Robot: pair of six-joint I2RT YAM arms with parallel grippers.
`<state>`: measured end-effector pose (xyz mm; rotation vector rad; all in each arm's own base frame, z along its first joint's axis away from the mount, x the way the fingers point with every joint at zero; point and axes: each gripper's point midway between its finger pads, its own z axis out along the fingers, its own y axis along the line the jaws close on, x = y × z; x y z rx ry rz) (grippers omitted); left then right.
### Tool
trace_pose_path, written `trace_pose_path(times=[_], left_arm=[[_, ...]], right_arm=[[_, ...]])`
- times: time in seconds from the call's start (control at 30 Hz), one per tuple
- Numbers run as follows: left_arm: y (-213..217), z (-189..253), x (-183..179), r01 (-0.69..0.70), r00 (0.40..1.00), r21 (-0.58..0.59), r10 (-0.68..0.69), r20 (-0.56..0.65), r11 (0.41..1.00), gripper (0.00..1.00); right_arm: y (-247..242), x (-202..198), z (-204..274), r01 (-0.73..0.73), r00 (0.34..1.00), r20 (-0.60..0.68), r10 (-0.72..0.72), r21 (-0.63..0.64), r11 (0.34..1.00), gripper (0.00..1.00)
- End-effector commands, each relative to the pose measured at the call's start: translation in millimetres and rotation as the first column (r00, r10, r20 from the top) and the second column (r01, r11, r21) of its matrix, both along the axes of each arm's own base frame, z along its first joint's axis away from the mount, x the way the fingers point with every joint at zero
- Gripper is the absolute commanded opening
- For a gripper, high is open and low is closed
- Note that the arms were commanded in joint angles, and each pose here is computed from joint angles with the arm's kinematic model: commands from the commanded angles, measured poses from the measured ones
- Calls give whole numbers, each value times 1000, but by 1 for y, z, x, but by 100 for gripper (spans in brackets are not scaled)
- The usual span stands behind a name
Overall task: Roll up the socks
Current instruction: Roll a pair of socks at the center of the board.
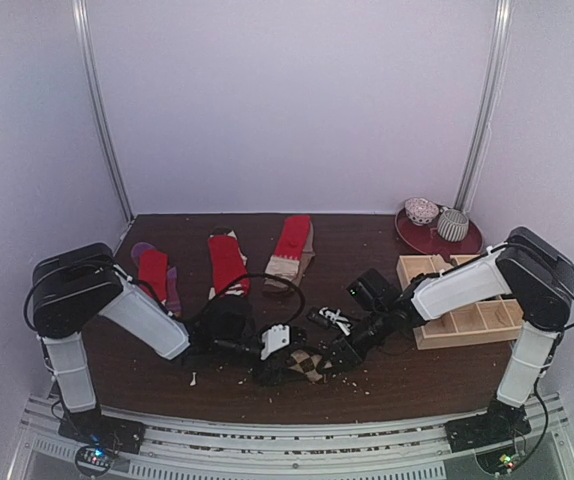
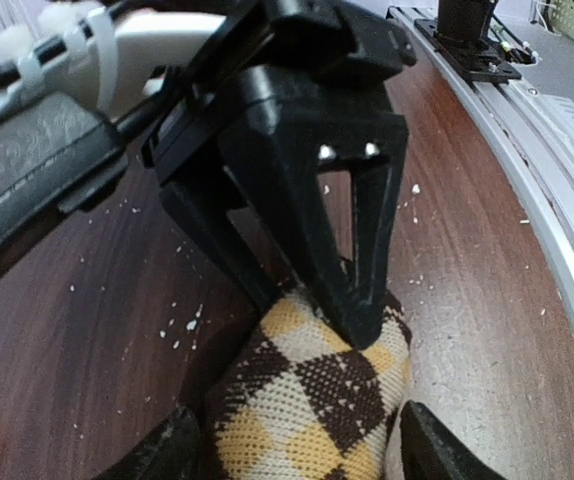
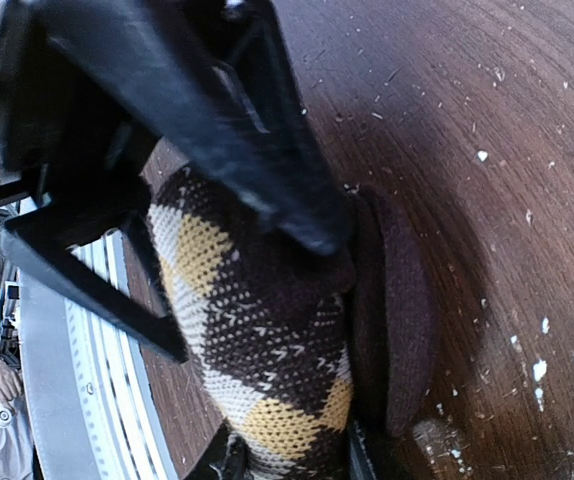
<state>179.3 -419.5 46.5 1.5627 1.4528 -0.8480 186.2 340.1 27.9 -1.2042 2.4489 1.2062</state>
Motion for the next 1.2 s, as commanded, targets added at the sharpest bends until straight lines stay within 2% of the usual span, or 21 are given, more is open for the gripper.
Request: trace_pose_path(times=[0.0,0.2,0.27,0.5,0.6,0.73,0.83,0.97,1.03,1.17], left_arm=[[-6,5,13,-17,1000,-24,16,-17,1000,65],[-9,0,18,-23,999,-13,23,-31,1000,58],[-10,-2,17,-17,999,-7,17,-40,1000,46],[-7,-20,13,-13,993,39,17,-114,999,17],[-1,-30,8,-34,983,63,44,-177,997,0],[20,-50,0,-106,955,112,132,-267,988,0],[39,-68,-7,-161,924,167,208,-320,973,0],[62,-92,-15,-217,875,254,303,-377,943,0],[69,-101,-18,-231,855,289,336,-396,929,0],[79,-114,-25,-231,828,350,372,-420,908,0]], right_arm=[[-37,-14,-46,33,996,-70,-48,-207,978,29],[-37,-13,-48,32,997,-68,-48,-215,976,28],[-37,-12,-47,33,997,-67,-48,-219,975,29],[-36,-10,-50,23,997,-67,-39,-230,973,29],[-32,-5,-48,28,998,-49,-40,-221,975,29],[-23,10,-35,61,998,17,-59,-179,982,31],[-16,28,-8,117,985,136,-103,-101,988,41],[-12,48,54,168,915,353,-195,108,980,52],[-14,46,74,139,873,447,-197,159,977,56],[-10,19,75,-1,800,592,-92,154,988,61]])
